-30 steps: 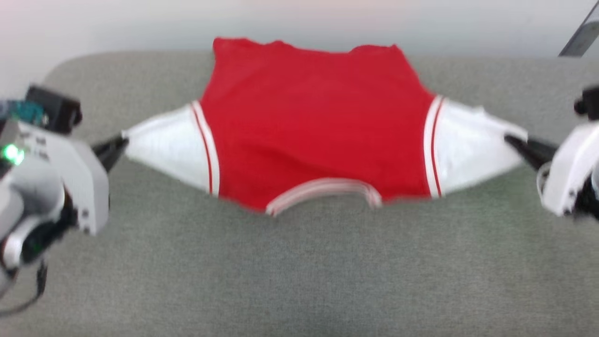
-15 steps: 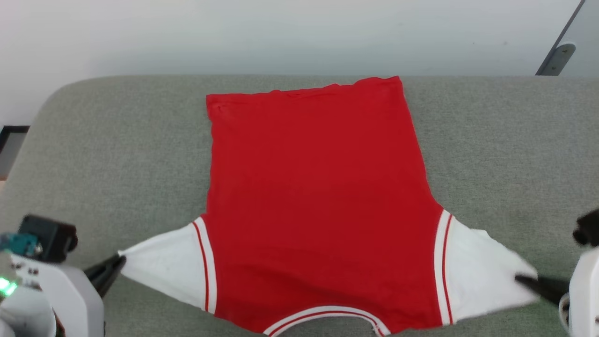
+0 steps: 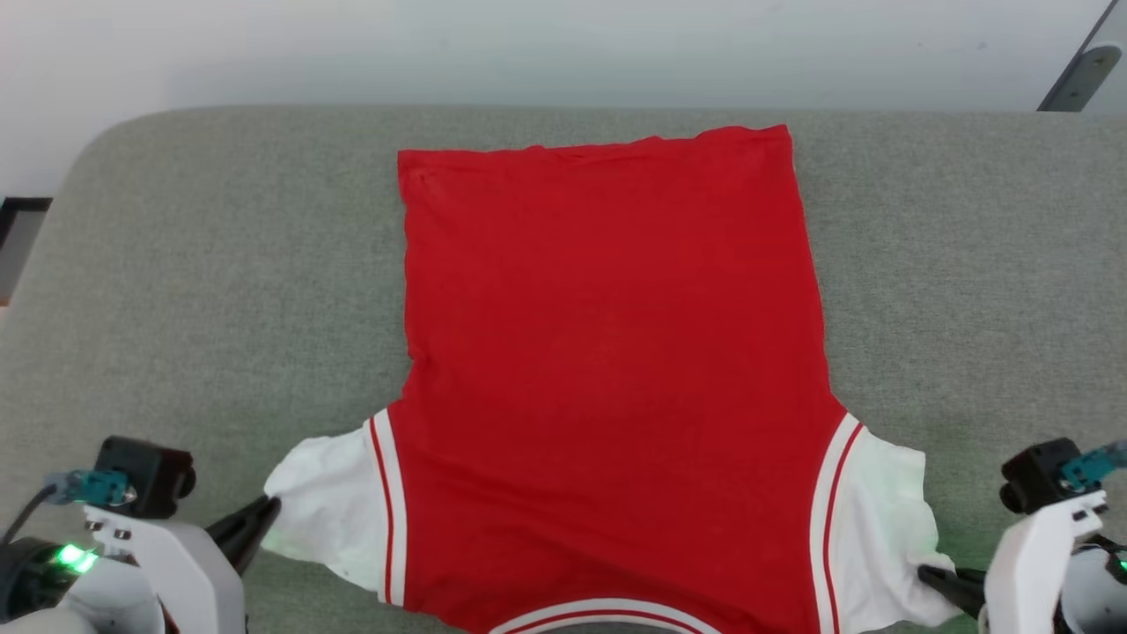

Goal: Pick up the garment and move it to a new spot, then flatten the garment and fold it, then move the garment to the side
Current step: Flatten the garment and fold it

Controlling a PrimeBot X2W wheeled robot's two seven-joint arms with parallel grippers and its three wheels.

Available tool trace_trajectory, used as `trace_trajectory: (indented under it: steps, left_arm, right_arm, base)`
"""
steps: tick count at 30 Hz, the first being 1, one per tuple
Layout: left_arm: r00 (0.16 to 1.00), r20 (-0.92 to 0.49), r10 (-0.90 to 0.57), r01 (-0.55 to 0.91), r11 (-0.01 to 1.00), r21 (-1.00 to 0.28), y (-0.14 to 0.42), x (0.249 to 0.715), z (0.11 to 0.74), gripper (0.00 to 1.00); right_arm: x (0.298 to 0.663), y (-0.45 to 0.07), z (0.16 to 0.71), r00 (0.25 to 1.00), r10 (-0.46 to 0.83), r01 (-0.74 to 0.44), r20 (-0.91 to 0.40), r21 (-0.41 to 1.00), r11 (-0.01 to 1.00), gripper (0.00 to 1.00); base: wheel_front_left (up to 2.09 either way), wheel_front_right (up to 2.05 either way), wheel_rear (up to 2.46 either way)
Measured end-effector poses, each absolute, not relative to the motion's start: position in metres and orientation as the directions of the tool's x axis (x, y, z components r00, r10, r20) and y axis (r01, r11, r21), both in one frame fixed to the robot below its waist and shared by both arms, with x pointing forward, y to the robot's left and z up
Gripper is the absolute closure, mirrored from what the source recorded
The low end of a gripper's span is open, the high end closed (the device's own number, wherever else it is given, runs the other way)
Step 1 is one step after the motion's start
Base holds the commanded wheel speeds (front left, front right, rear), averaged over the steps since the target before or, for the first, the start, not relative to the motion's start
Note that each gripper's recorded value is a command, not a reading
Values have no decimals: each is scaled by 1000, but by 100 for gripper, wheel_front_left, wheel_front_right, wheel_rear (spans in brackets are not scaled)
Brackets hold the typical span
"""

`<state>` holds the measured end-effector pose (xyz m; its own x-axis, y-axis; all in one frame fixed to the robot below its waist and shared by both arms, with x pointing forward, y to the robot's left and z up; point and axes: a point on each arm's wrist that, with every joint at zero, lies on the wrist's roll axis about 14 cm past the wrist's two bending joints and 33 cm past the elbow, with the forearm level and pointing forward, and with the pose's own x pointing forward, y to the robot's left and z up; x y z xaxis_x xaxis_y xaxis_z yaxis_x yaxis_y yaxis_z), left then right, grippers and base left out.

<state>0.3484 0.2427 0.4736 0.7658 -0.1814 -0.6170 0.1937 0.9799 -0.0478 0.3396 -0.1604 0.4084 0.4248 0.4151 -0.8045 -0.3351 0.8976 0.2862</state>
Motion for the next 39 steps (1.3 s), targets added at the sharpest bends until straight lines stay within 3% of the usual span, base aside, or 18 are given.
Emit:
trace_trajectory:
  steps: [1, 2, 3, 8, 15, 22, 25, 35, 39]
  left_arm:
    - [765, -618, -180, 190, 981, -50, 243, 349, 471, 100]
    - [765, -617, -183, 189, 980, -56, 242, 350, 469, 100]
    - [765, -616, -187, 189, 980, -62, 240, 351, 467, 100]
    - [773, -604, -196, 189, 979, -75, 237, 352, 464, 100]
    - [786, -584, -203, 185, 978, -90, 233, 352, 462, 100]
    - [789, -575, -217, 192, 976, -106, 225, 360, 456, 100]
    - [789, -570, -231, 201, 973, -116, 220, 366, 453, 100]
    - [782, -561, -271, 223, 963, -154, 206, 381, 440, 100]
    - [778, -565, -276, 223, 961, -162, 205, 383, 434, 100]
  right_arm:
    - [342, -159, 406, 423, 411, -329, -807, 286, 900, 88]
    - [343, -158, 402, 424, 403, -325, -811, 279, 904, 54]
    - [343, -158, 399, 418, 393, -325, -819, 270, 907, 0]
    - [346, -153, 398, 391, 397, -324, -830, 280, 904, 0]
    - [377, -151, 448, 476, 435, -361, -764, 281, 889, 0]
    - [462, -146, 521, 731, 406, -385, -549, 159, 909, 0]
    - [500, -138, 530, 791, 391, -384, -471, 116, 916, 0]
    - [612, -125, 509, 838, 338, -357, -429, 40, 933, 0]
    - [637, -123, 492, 829, 318, -332, -459, 51, 942, 0]
  base:
    - [0, 0, 0]
    - [0, 0, 0]
    - [0, 0, 0]
    - [0, 0, 0]
    - [0, 0, 0]
    - [0, 0, 0]
    - [0, 0, 0]
    - [0, 0, 0]
    - [0, 0, 0]
